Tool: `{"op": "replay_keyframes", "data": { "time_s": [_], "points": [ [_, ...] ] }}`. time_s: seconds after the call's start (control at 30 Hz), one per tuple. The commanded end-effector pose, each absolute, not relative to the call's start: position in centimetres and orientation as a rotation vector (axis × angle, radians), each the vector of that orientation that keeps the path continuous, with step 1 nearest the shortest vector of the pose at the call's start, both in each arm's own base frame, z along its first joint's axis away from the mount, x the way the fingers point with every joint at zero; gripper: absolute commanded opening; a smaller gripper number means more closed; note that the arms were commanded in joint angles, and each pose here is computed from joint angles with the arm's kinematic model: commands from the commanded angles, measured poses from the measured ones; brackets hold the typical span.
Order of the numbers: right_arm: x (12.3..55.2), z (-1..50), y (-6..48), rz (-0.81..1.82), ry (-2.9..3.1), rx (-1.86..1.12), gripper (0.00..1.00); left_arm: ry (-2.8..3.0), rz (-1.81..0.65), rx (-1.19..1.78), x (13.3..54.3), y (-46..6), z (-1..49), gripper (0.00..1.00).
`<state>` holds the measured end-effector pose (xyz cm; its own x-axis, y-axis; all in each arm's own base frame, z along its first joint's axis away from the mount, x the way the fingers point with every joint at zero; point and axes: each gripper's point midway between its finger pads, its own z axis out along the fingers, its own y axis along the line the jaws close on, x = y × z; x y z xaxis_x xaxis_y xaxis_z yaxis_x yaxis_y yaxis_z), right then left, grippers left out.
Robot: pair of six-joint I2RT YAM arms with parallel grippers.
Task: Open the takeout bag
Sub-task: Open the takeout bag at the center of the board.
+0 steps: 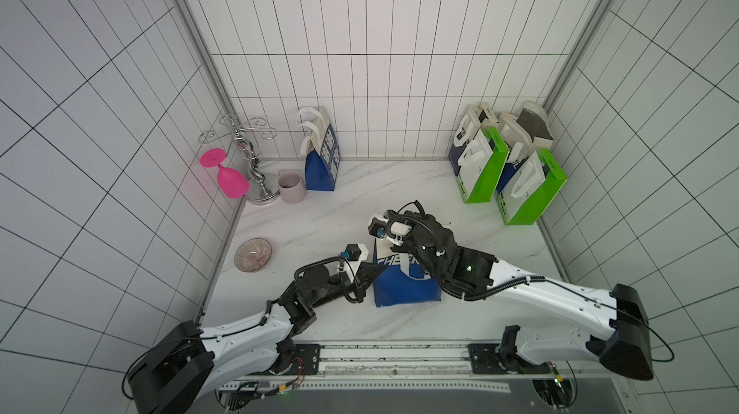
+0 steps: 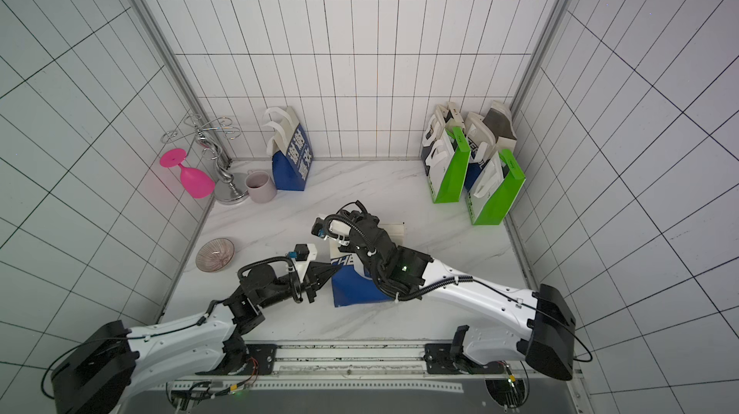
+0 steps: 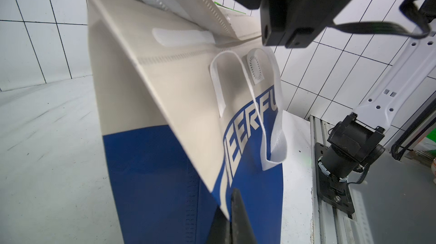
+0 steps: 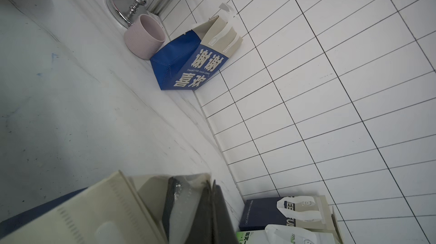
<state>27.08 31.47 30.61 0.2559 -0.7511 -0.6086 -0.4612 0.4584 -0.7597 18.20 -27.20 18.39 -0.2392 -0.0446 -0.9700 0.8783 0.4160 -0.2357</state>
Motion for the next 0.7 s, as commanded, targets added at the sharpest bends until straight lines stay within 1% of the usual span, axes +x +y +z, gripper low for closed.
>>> {"op": "replay_keyframes", "data": {
  "time_s": [0.0,0.1,0.13,0.17,0.23,0.27,0.33,0.37,0.4,0.57,0.67],
  "points": [
    [26.6,35.7,31.7,-0.194,1.338,-1.159,0.00,1.538,-1.053,0.801,17.6,-27.6,18.9,0.00],
    [26.4,34.7,31.5,-0.182,1.369,-1.173,0.00,1.534,-1.053,0.801,17.6,-27.6,19.0,0.00],
    [26.4,34.2,31.4,-0.182,1.386,-1.174,0.03,1.537,-1.055,0.800,17.5,-27.6,19.0,0.00],
    [26.4,33.8,31.2,-0.180,1.402,-1.170,0.09,1.535,-1.055,0.800,17.5,-27.6,19.0,0.00],
    [26.2,32.8,30.8,-0.167,1.430,-1.163,0.26,1.537,-1.055,0.801,17.5,-27.6,18.9,0.00],
    [26.1,32.4,30.6,-0.156,1.441,-1.157,0.32,1.536,-1.055,0.801,17.6,-27.6,19.0,0.00],
    [25.6,31.6,30.4,-0.130,1.458,-1.159,0.43,1.536,-1.057,0.801,17.5,-27.6,19.0,0.00],
    [25.4,31.2,30.4,-0.121,1.463,-1.163,0.46,1.537,-1.058,0.801,17.5,-27.6,18.9,0.00],
    [25.3,30.7,30.2,-0.123,1.470,-1.169,0.48,1.538,-1.059,0.802,17.5,-27.6,18.9,0.00],
    [25.3,29.7,29.3,-0.185,1.511,-1.145,0.47,1.536,-1.062,0.803,17.5,-27.7,19.0,0.00],
    [25.1,29.0,28.7,-0.205,1.526,-1.138,0.39,1.538,-1.062,0.802,17.5,-27.6,18.9,0.00]
  ]
}}
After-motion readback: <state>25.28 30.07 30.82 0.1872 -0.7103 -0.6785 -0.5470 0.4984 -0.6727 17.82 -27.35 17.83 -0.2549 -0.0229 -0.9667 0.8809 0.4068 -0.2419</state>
